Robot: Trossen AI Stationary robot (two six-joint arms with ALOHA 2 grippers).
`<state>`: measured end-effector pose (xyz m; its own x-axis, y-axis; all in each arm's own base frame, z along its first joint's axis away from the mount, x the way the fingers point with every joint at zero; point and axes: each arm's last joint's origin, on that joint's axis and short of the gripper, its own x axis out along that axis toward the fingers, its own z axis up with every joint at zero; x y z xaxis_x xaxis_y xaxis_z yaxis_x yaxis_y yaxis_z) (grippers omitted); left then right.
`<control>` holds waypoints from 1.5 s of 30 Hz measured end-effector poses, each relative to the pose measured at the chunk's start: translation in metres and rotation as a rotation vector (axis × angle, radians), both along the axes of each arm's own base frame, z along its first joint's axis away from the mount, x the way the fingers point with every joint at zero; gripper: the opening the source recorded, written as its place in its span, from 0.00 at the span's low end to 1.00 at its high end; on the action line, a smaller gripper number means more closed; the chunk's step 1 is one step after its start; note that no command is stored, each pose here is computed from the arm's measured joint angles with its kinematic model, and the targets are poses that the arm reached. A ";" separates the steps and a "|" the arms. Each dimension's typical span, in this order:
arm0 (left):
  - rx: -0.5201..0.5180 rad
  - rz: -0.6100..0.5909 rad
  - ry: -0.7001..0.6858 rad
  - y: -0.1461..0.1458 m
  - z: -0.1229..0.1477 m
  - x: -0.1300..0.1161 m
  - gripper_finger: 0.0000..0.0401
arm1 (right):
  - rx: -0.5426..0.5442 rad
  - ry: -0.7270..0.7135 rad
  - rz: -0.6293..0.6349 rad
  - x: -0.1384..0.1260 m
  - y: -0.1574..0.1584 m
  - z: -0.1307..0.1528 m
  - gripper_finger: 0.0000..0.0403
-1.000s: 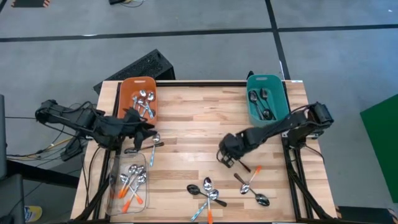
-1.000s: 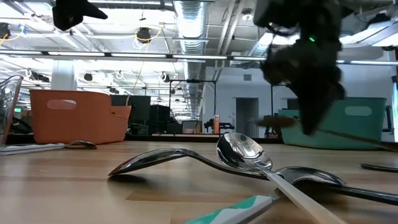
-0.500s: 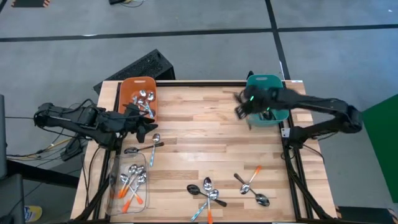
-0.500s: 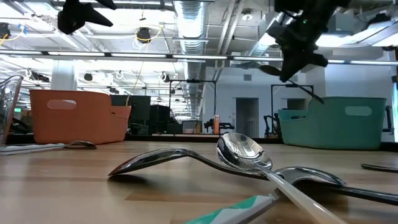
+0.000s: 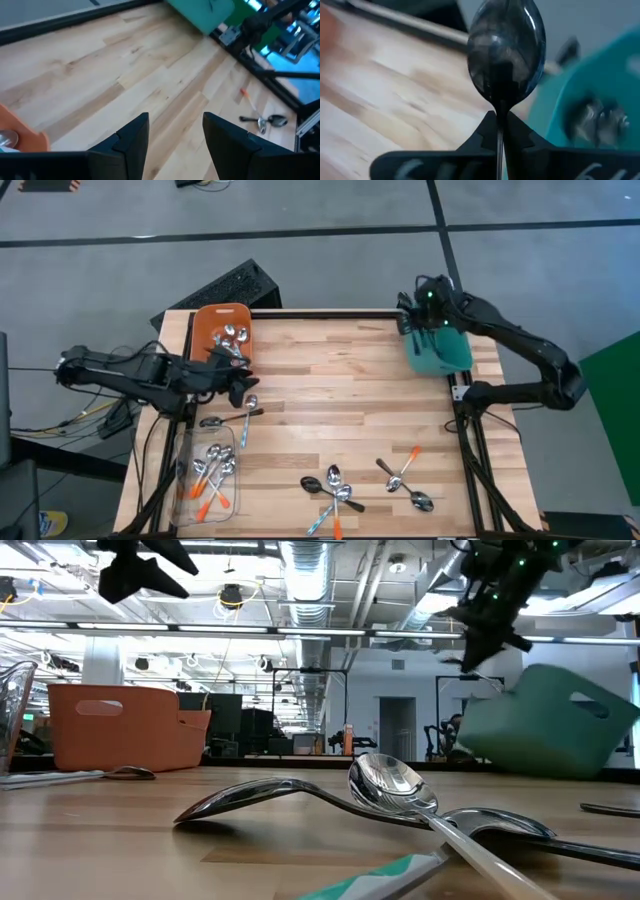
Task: Sort silverware by color (type)
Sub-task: Put the black spoon into the white blue bin, then put the white blue spoon into the orange bin
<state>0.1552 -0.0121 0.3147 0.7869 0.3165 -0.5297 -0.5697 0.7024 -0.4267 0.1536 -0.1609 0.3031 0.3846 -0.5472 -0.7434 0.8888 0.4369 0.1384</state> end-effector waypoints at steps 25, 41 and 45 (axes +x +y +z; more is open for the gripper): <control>-0.085 -0.025 0.115 -0.003 -0.019 0.025 0.43 | 0.147 0.288 -0.097 -0.020 -0.014 -0.053 0.05; -0.127 -0.064 0.138 -0.005 -0.022 0.028 0.44 | 0.256 0.281 -0.096 -0.016 -0.009 -0.083 0.45; -0.123 -0.081 0.193 -0.006 -0.029 0.035 0.44 | 0.205 0.165 -0.037 -0.009 -0.003 -0.071 0.55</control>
